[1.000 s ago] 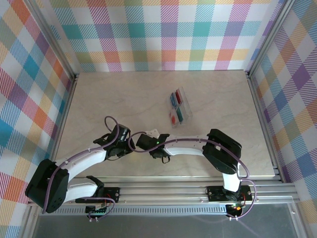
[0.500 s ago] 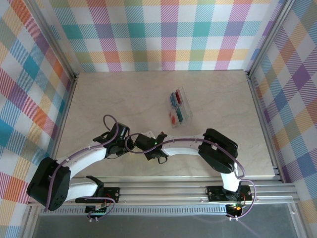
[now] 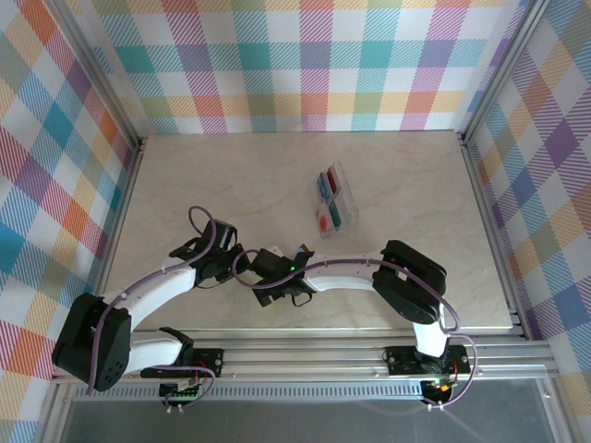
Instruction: Put the credit cards into the card holder
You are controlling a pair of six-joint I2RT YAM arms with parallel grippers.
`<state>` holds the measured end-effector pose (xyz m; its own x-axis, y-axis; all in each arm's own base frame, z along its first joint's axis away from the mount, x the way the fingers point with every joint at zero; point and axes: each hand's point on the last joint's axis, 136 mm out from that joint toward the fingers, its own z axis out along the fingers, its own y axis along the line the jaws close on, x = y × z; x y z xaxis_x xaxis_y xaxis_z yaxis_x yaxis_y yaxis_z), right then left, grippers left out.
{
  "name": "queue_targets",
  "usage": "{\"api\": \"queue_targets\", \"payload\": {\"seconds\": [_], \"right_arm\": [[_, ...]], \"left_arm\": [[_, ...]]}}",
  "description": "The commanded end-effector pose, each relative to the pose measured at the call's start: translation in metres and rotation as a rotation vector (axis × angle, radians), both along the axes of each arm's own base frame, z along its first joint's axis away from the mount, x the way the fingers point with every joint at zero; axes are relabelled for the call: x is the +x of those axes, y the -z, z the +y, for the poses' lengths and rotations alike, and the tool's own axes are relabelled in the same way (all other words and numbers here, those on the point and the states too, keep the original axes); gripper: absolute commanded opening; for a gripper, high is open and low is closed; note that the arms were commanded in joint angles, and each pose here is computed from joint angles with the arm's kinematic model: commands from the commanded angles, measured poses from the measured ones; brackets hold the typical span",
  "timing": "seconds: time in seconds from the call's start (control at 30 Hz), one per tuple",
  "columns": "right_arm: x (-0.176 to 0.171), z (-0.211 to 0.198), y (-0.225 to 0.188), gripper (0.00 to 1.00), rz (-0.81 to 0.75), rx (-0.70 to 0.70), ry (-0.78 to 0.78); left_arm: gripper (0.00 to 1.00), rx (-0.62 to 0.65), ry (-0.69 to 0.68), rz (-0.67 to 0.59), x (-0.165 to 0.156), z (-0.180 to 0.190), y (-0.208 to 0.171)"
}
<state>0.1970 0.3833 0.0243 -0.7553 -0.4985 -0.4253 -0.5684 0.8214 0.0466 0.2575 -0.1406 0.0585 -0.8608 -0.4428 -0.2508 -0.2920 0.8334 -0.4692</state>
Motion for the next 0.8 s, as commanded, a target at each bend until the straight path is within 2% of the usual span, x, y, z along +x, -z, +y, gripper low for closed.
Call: {"api": "queue_targets", "payload": {"seconds": [0.0, 0.2, 0.33, 0.6, 0.77], "right_arm": [[-0.026, 0.004, 0.022, 1.00, 0.114, 0.012, -0.046], [-0.030, 0.000, 0.049, 1.00, 0.109, -0.040, -0.015], [-0.022, -0.011, 0.047, 1.00, -0.001, -0.144, 0.024], [-0.044, 0.015, 0.038, 1.00, 0.104, 0.005, -0.078], [-0.045, 0.014, 0.041, 1.00, 0.117, 0.027, -0.073]], "left_arm": [[0.11, -0.031, 0.003, 0.011, 0.004, 0.001, -0.005], [0.12, -0.068, -0.001, -0.005, 0.009, 0.003, -0.017], [0.13, -0.087, -0.003, -0.005, 0.010, 0.004, -0.019], [0.16, -0.176, 0.051, -0.025, 0.015, -0.012, -0.034], [0.16, -0.247, 0.113, -0.036, 0.018, -0.032, -0.039]]}}
